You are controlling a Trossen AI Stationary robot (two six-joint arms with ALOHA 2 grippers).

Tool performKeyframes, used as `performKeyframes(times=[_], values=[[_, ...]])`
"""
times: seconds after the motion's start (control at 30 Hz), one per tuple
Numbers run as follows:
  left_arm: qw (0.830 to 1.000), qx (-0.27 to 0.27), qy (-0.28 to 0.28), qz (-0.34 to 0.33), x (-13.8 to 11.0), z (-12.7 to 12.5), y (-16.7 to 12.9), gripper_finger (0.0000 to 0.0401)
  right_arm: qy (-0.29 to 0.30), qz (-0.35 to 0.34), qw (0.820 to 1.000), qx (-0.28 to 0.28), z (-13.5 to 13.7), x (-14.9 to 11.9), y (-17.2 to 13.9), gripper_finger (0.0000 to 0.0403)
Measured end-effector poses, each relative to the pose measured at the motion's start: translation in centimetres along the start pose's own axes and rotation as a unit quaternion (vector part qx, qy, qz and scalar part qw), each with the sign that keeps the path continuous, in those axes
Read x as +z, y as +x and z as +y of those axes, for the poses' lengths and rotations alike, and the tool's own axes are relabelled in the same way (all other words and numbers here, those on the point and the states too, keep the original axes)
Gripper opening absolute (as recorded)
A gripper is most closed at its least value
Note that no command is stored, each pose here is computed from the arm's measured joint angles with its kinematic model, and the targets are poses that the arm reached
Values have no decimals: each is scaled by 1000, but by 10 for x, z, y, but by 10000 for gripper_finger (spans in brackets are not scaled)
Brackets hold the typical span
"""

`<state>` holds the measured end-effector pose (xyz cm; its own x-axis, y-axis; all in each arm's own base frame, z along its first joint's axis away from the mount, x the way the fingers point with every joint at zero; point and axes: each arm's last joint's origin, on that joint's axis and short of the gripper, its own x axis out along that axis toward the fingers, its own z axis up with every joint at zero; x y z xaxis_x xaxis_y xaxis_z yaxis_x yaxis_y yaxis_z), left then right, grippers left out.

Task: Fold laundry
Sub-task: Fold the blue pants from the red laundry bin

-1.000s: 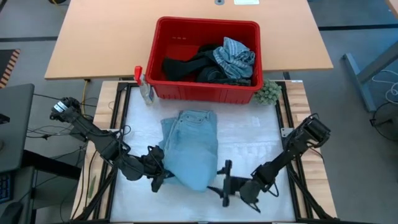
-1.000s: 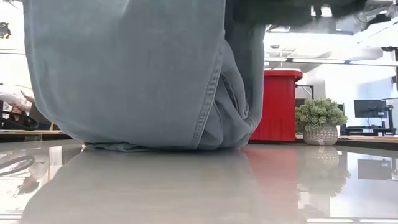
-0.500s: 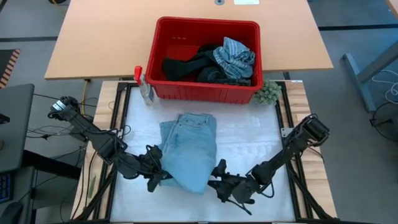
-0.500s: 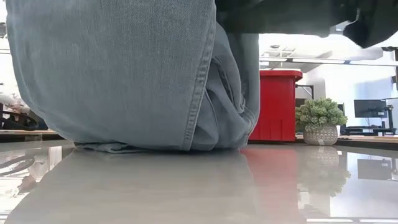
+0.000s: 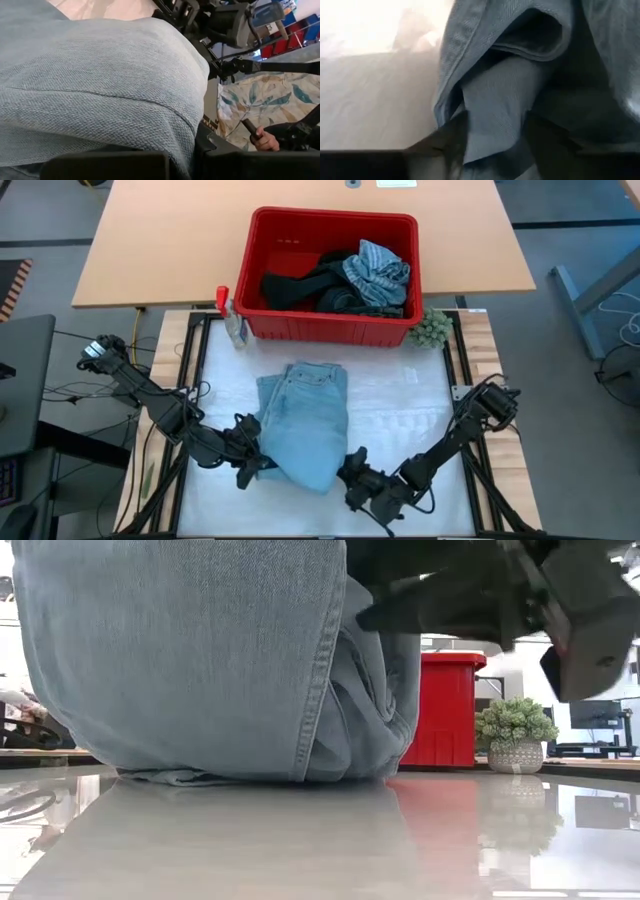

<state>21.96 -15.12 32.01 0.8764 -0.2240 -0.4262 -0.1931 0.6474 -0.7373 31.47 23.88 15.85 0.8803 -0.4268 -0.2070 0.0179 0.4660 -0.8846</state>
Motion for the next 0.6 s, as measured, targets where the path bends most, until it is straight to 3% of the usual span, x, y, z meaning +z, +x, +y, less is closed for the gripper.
performKeyframes(times=[0.23,0.43,0.6], values=[[1000,-1,0,0,0,0,0,0,16,-12,1000,7,4,8,-1,25],[1000,-4,2,6,-1,-1,-1,0,71,-20,997,-2,-11,15,-15,16],[1000,5,15,21,-12,-2,-4,0,220,-12,974,55,-36,10,-28,16]])
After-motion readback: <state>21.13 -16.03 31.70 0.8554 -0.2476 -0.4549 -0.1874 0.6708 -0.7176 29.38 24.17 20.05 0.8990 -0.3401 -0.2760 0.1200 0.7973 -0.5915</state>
